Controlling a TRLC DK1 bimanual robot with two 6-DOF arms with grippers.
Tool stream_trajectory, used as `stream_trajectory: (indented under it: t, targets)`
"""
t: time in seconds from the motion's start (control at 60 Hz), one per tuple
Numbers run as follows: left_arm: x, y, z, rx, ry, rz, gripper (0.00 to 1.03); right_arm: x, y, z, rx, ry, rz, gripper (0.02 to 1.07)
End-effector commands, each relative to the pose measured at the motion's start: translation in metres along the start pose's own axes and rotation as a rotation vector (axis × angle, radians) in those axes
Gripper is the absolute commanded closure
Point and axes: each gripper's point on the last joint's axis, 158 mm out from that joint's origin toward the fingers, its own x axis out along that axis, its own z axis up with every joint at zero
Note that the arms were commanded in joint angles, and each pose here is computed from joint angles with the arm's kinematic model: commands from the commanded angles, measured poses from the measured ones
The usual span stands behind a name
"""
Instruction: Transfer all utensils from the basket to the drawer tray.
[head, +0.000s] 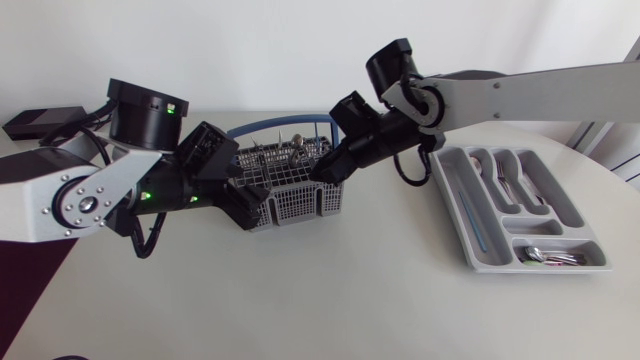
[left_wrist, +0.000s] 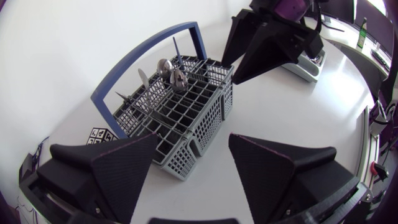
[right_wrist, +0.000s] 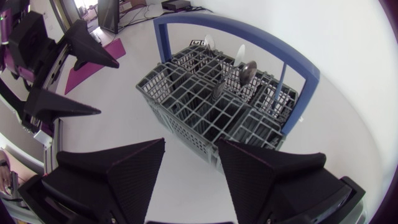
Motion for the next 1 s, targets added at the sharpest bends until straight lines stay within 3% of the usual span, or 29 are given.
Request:
stream_trajectory:
  t: [0.0, 0.233, 0.433, 0.567, 0.75, 0.983]
  targets:
    - [0.002, -0.002, -0.008, 0.024, 0.0, -0.006, 0.23, 0.016, -0.002, 0.013, 0.074, -0.023, -0.01, 0.44]
    - [0.015, 0.003, -0.013, 0.021, 0.007, 0.002, 0.23, 0.053, -0.02, 0.037, 0.136, -0.073, -0.061, 0.63]
    - [0.016, 0.006, -0.012, 0.02, -0.005, 0.0, 0.23, 0.069, -0.035, 0.043, 0.16, -0.097, -0.117, 0.63]
    - [0.02, 0.006, -0.014, 0.02, 0.0, -0.002, 0.23, 0.075, -0.038, 0.041, 0.181, -0.096, -0.112, 0.85]
    - [0.021, 0.006, -0.013, 0.02, -0.003, -0.001, 0.23, 0.073, -0.03, 0.041, 0.181, -0.108, -0.057, 1.01]
    - [0.023, 0.003, -0.015, 0.023, 0.0, -0.007, 0.23, 0.059, -0.028, 0.045, 0.199, -0.14, -0.055, 1.01]
